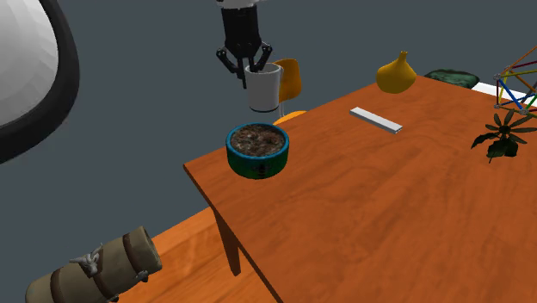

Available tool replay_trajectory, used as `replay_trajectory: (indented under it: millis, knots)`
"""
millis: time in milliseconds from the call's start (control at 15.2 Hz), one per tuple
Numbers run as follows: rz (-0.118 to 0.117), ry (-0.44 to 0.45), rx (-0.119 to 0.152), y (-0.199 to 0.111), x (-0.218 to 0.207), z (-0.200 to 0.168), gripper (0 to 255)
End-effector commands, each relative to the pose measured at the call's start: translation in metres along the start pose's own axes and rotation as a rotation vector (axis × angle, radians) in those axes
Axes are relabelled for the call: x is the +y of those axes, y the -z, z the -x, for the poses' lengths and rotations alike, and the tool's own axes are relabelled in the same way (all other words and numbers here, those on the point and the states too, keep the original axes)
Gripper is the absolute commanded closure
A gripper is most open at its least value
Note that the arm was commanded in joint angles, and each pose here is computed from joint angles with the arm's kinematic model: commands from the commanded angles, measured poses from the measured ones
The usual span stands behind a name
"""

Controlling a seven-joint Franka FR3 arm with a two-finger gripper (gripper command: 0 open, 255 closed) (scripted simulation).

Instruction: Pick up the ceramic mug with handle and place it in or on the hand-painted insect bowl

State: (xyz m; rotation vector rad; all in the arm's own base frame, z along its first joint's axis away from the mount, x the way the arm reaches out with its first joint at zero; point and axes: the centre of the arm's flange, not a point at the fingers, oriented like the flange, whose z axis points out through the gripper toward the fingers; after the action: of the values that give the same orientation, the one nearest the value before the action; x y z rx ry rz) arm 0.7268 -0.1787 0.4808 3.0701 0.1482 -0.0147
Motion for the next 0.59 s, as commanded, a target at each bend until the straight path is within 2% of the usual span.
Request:
replay_trajectory:
  millis: [0, 528]
  knots:
    - [-0.001, 0.001, -0.001, -0.005, -0.007, -0.009, 255]
    - [-0.001, 0.001, -0.001, -0.047, -0.010, -0.010, 255]
